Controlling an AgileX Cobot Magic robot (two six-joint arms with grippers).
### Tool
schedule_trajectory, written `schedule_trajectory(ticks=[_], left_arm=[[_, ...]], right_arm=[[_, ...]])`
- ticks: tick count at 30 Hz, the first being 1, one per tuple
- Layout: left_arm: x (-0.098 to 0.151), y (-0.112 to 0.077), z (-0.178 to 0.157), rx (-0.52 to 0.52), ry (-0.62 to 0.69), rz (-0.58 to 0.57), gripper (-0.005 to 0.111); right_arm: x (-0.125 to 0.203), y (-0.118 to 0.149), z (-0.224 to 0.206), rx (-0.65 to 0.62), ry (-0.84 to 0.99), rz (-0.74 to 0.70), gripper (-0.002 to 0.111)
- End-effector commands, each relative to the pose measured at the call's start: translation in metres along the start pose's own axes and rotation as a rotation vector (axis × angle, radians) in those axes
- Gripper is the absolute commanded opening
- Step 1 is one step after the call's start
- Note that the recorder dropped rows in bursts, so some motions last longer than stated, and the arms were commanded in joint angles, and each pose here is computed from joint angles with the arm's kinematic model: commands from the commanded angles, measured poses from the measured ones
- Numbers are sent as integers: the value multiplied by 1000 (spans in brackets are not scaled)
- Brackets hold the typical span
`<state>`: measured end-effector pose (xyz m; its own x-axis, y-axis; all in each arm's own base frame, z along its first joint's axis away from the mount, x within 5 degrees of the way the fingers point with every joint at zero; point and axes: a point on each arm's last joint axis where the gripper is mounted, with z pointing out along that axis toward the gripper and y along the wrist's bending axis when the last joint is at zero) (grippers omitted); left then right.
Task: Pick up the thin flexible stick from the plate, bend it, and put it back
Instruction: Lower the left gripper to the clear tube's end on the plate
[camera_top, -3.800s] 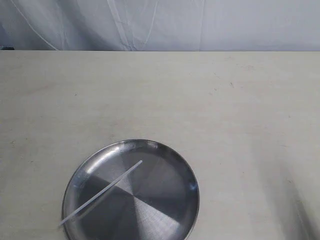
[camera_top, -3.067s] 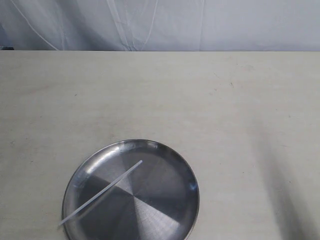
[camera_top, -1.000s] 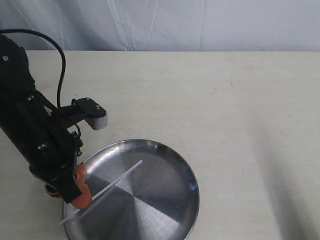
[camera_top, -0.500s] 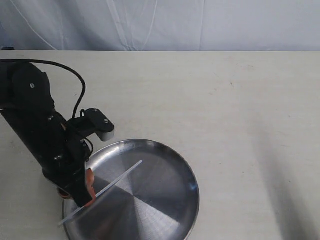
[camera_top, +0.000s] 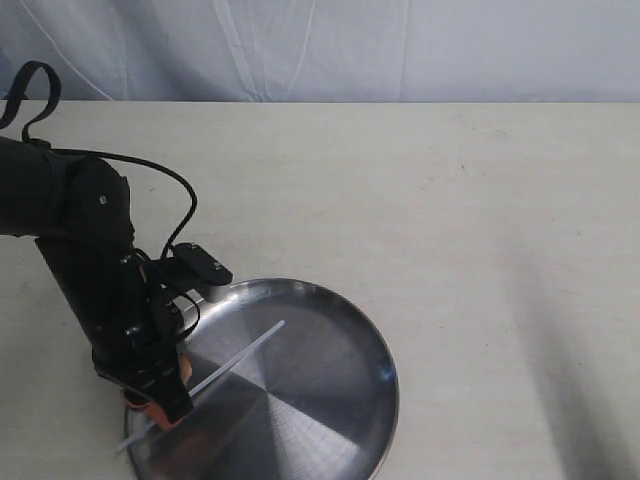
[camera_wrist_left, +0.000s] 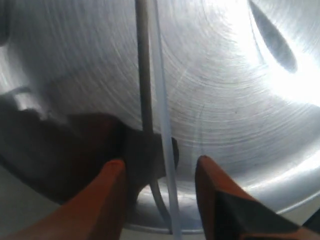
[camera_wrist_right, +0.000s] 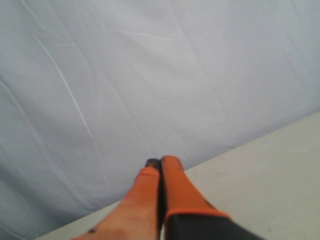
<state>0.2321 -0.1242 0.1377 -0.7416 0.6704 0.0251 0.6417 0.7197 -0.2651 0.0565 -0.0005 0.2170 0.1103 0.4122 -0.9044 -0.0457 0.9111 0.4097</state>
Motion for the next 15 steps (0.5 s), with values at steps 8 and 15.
schedule_trajectory(ticks=[8, 15], left_arm=[[3, 0, 6, 13, 37, -12, 43], [2, -1, 6, 14, 36, -61, 42]], right_arm=[[0, 0, 0, 1, -12, 0, 0], [0, 0, 0, 1, -12, 0, 0]])
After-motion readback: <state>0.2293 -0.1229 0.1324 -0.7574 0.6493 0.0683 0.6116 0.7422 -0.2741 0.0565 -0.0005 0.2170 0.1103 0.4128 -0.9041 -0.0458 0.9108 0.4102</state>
